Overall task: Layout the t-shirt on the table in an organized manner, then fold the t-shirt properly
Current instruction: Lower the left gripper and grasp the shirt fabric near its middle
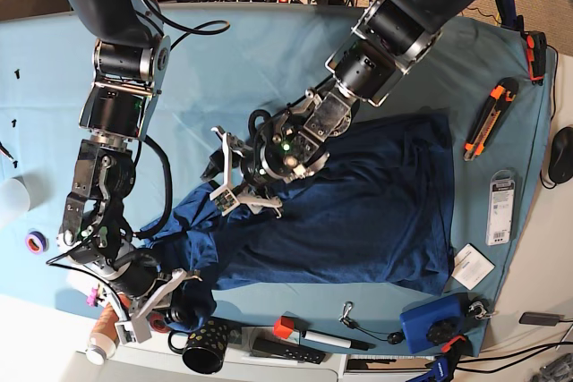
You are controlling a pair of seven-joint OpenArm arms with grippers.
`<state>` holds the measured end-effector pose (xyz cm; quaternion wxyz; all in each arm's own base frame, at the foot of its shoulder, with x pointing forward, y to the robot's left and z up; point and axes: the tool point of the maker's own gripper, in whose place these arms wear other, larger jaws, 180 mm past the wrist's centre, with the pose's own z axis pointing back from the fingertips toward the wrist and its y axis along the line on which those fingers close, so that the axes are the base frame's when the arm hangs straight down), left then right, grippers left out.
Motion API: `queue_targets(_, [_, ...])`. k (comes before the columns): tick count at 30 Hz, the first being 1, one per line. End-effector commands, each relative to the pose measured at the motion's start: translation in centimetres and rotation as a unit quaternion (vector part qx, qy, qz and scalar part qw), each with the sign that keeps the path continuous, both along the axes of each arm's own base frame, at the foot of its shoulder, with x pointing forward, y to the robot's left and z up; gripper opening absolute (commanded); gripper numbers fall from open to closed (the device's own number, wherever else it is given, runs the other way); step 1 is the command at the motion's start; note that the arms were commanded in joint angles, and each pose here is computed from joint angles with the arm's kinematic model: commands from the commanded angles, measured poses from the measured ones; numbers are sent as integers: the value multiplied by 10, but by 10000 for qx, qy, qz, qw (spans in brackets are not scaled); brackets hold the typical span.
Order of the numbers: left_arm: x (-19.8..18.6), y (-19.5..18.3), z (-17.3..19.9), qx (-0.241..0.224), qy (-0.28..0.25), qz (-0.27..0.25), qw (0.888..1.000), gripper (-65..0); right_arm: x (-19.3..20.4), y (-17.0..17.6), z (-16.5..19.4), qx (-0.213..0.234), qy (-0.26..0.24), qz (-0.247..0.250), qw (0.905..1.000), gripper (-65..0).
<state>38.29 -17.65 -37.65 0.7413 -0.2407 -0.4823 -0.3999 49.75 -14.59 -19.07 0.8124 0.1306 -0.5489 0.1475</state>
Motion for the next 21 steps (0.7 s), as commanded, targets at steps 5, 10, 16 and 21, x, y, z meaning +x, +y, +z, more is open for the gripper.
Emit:
queue_targets(5, [12,-13,27,-297,-266,65,9992,-315,10,0,40,93,-539,9,9985,-650])
queue_targets(10, [14,-15,34,-436,-382,69,9983,-315,10,0,41,89,-553,6,9984,-650])
queue_targets(16, [16,-18,45,-702,-568,55,9959,-315,10,0,41,86,-551,5,9984,-650])
queue_targets(21, [16,-20,55,-939,-728,46,9929,-315,10,0,41,87,-549,6,9985,-650])
